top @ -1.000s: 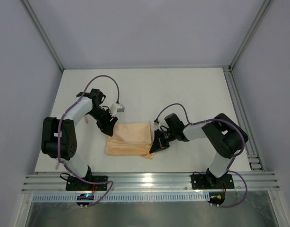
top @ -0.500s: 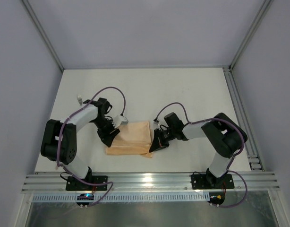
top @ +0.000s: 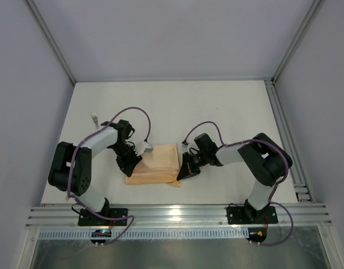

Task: Fold the napkin into a case and place the utensils inside
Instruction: Fold the lower triangle-folded napkin at the center of the board.

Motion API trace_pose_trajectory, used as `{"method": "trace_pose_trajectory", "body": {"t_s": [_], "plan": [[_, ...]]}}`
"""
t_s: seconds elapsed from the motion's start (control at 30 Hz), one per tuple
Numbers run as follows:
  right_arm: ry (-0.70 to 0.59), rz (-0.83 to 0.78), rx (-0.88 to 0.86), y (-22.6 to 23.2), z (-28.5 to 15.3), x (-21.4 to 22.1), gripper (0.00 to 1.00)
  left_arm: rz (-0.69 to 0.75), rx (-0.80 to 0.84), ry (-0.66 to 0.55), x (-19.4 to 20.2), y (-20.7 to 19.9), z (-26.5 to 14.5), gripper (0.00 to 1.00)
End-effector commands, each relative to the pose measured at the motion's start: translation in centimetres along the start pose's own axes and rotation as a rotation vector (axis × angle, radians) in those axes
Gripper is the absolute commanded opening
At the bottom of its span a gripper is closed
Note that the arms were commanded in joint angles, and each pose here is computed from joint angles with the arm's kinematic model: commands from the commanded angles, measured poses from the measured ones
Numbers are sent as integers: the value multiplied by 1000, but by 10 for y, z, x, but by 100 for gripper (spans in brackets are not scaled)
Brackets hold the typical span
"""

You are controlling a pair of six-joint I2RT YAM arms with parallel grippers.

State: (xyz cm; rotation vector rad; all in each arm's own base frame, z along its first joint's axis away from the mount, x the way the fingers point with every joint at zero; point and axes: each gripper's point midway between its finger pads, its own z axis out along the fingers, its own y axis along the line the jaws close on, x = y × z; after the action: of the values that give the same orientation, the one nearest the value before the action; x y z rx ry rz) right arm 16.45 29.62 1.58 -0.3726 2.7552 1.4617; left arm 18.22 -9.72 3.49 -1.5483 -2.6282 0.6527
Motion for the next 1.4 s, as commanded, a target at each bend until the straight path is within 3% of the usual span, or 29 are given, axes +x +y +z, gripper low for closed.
{"method": "trace_pose_trajectory", "body": {"t_s": [0.0,0.17,0.47,0.7,0.8,0.9,1.03,1.37], "plan": [[-20,-19,8,1,0,-10,3,17,-15,-25,-4,-2,-3,27],[0,-22,13,0,-1,-6,3,19,2,-26,-7,-7,-10,0],[62,-99,60,3,-11,-4,3,-44,-68,-138,-32,22,-34,0],[65,-124,50,6,-11,-9,3,-92,-112,-112,-28,42,-16,0],[59,-152,29,13,-12,-13,29,-101,-142,-86,-23,54,-6,0],[31,-199,23,25,-18,-21,45,-95,-159,-83,-22,60,-2,0],[-22,-269,53,35,-29,-32,51,-70,-147,-95,-22,55,-1,0],[-132,-276,289,20,-57,-47,51,-73,-139,-99,-18,49,3,0]]}}
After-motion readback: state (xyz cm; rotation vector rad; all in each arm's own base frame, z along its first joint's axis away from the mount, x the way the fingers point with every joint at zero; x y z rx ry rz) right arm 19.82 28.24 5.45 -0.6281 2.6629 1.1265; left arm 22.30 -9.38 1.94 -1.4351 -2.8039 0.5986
